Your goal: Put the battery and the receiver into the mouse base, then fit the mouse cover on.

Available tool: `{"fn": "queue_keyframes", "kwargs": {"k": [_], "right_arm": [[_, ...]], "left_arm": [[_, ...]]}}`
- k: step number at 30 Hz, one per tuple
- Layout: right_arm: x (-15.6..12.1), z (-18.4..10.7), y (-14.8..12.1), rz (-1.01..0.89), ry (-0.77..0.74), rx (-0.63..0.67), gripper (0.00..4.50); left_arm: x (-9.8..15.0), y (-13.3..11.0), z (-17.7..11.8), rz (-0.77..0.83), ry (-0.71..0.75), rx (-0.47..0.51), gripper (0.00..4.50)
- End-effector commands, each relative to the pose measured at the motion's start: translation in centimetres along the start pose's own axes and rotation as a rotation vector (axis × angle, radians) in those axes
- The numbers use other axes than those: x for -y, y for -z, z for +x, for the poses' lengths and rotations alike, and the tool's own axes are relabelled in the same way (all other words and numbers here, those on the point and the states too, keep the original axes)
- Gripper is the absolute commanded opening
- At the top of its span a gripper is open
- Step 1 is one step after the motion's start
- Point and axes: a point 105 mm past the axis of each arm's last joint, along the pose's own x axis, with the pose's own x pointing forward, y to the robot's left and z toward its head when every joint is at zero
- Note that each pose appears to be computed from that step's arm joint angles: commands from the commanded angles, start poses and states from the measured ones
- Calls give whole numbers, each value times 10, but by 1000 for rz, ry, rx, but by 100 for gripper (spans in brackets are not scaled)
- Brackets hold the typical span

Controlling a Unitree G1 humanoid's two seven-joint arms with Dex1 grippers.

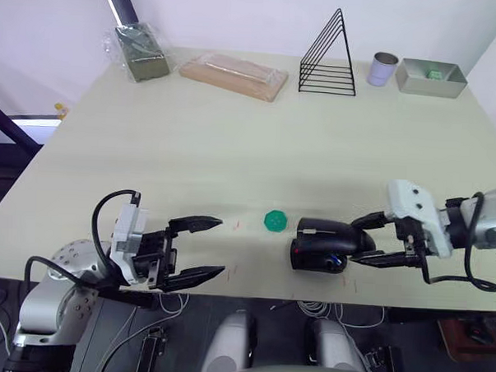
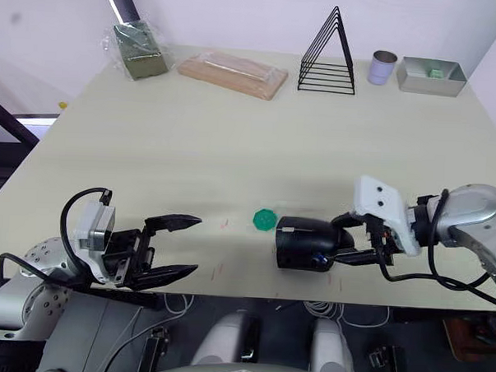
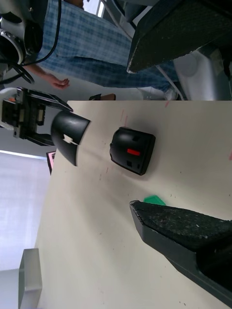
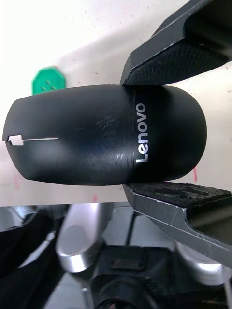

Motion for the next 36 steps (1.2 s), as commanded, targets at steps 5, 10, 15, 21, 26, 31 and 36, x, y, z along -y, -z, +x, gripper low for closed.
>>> {"fn": "queue_keyframes", "kwargs": {"k": [5,10,15,21,26,31,36], "right_arm": [[4,13,11,-84,-28,-66,229],[8,22,22,-91,-35,-104,229],[10,25,25,-97,-37,-113,229],[13,30,26,-97,-35,-116,229],[13,33,26,-86,-43,-119,229],[13,35,27,-85,-44,-122,229],[13,37,28,-84,-44,-131,229]], "left_arm": [[0,-4,0,23,39,-12,450],[1,-3,1,20,43,-15,450],[2,-2,1,19,43,-18,450],[3,-1,2,18,45,-23,450],[4,0,2,15,45,-25,450],[5,2,0,11,30,-31,450],[7,5,-3,5,17,-37,450]]}}
